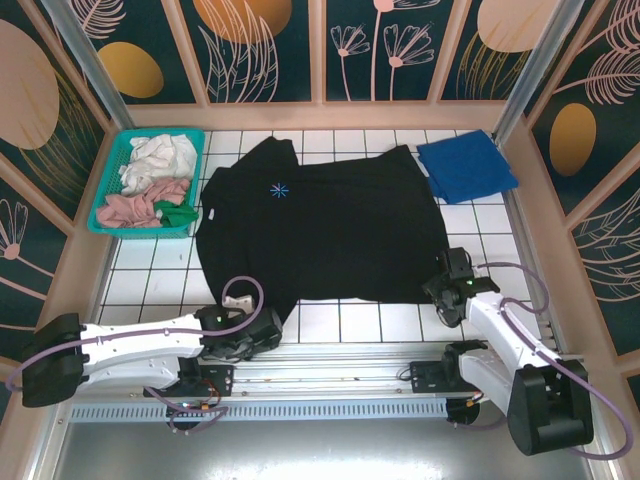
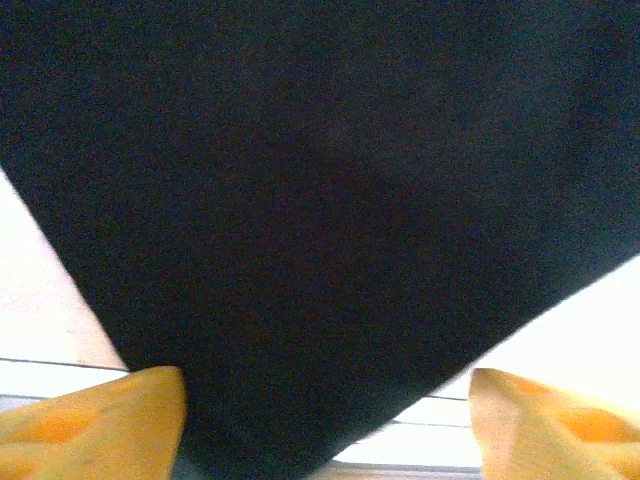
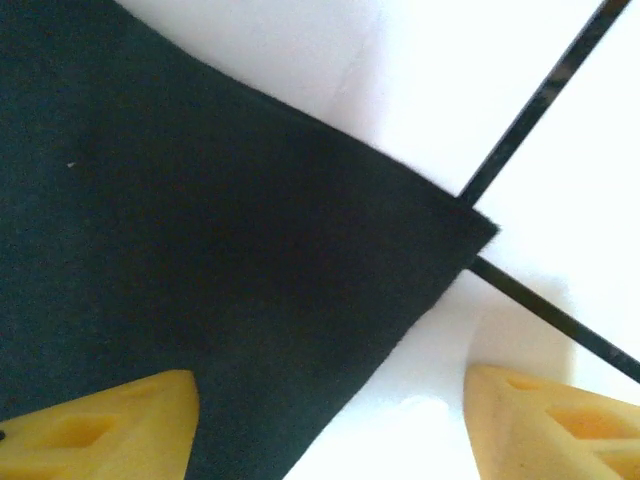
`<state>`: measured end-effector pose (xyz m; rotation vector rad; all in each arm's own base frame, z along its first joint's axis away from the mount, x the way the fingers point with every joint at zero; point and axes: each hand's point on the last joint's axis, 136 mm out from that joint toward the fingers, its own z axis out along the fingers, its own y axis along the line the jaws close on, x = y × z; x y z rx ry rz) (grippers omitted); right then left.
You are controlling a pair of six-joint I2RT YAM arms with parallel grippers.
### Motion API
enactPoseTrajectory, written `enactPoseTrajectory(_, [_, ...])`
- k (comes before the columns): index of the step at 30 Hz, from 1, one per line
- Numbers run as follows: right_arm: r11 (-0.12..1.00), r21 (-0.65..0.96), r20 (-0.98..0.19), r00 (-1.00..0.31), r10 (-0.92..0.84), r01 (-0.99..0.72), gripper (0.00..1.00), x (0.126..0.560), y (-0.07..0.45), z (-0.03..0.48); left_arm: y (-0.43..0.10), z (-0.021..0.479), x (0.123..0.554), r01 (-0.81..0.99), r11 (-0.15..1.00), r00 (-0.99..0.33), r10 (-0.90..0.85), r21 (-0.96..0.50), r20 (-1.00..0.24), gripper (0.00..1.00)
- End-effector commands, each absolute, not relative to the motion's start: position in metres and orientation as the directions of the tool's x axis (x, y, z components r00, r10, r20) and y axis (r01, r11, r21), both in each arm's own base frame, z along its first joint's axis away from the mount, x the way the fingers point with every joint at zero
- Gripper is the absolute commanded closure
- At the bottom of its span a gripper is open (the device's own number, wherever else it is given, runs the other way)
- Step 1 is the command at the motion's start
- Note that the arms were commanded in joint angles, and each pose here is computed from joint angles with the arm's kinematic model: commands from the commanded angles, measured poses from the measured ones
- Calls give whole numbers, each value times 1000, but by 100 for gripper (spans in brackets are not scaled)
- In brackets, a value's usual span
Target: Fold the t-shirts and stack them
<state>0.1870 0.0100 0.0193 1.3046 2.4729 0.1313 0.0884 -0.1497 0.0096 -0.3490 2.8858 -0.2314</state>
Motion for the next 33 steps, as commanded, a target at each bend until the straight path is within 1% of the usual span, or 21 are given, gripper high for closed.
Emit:
enactPoseTrajectory(1, [592, 279, -313, -512, 800, 756, 37, 203, 6, 20, -145, -3, 83, -236, 955, -946, -268, -180, -184, 46])
enactPoseTrajectory(4, [619, 305, -325, -532, 782, 724, 51, 210, 6, 21, -147, 6, 92, -225, 956, -936, -265, -187, -230, 69])
enactPoseTrajectory(6, [635, 316, -336, -543, 770, 705, 63, 215, 6, 25, -147, 22, 101, -218, 957, -923, -266, -192, -276, 80])
enactPoseTrajectory(7, [644, 313, -343, -550, 762, 698, 70, 217, 5, 29, -148, 32, 106, -213, 956, -915, -268, -202, -303, 88])
enactPoseTrajectory(8, [649, 303, -351, -551, 757, 698, 74, 218, 3, 32, -146, 41, 110, -210, 956, -904, -270, -206, -331, 100])
enactPoseTrajectory(12, [656, 325, -370, -546, 751, 681, 97, 230, 4, 54, -139, 88, 133, -217, 949, -836, -302, -229, -459, 100])
enactPoseTrajectory(13, [658, 328, -384, -540, 749, 678, 100, 233, 2, 61, -136, 100, 139, -220, 948, -816, -307, -229, -490, 100])
enactPoseTrajectory(16, [669, 351, -425, -525, 738, 655, 100, 246, 1, 84, -138, 133, 160, -206, 944, -770, -319, -258, -552, 100])
enactPoseTrajectory(21, [686, 394, -458, -516, 724, 612, 100, 268, 5, 112, -137, 170, 195, -181, 957, -714, -285, -225, -639, 100])
enactPoseTrajectory(23, [687, 422, -456, -517, 725, 591, 100, 279, 9, 117, -128, 176, 214, -195, 967, -704, -255, -165, -663, 100])
enactPoseTrajectory(25, [697, 440, -451, -532, 717, 567, 100, 293, 16, 121, -126, 178, 240, -204, 967, -695, -253, -153, -673, 100])
enactPoseTrajectory(28, [716, 415, -428, -575, 698, 561, 100, 303, 22, 116, -129, 171, 279, -191, 966, -711, -257, -173, -655, 100])
enactPoseTrajectory(31, [709, 342, -418, -576, 703, 617, 63, 288, 12, 100, -129, 161, 307, -202, 970, -731, -241, -135, -638, 100])
enactPoseTrajectory(32, [698, 321, -406, -572, 712, 640, 53, 279, 9, 91, -131, 164, 315, -200, 971, -731, -235, -127, -641, 100])
enactPoseTrajectory(33, [688, 313, -385, -575, 722, 654, 49, 270, 8, 82, -131, 161, 321, -203, 972, -735, -230, -116, -638, 100])
